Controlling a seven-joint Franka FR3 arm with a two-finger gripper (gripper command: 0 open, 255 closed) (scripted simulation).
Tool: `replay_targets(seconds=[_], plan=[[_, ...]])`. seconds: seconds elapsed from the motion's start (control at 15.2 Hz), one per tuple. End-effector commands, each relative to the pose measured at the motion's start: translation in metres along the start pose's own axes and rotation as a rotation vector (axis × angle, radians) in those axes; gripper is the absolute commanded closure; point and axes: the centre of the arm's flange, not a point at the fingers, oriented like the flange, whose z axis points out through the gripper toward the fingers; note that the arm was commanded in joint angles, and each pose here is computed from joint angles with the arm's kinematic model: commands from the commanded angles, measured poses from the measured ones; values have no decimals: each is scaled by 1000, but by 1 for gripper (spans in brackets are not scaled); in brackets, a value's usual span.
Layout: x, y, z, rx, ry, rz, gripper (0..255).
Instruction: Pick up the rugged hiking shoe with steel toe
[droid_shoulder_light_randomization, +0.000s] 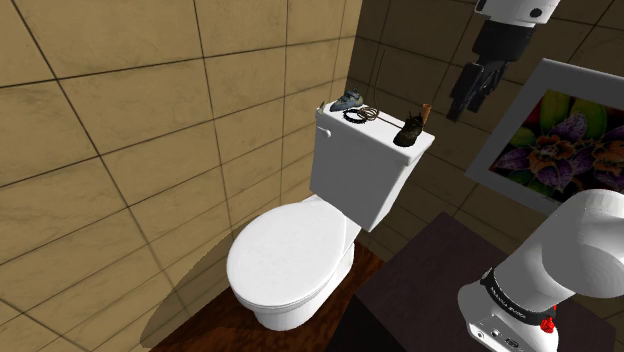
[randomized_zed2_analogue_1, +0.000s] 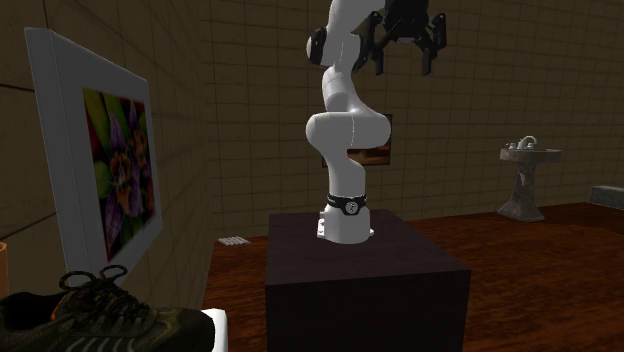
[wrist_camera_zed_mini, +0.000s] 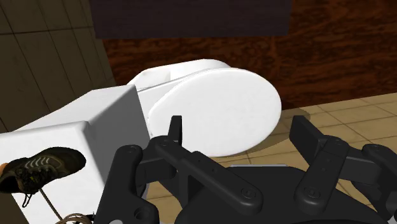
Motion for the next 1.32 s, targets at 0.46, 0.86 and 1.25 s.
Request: replay_targets(seconds=[0.46, 0.86, 1.25], plan=[[44, 75, 35, 14, 7, 23, 0], [80, 140, 65, 25, 13, 43, 0], [115, 205, 96, 37, 19, 63, 0]])
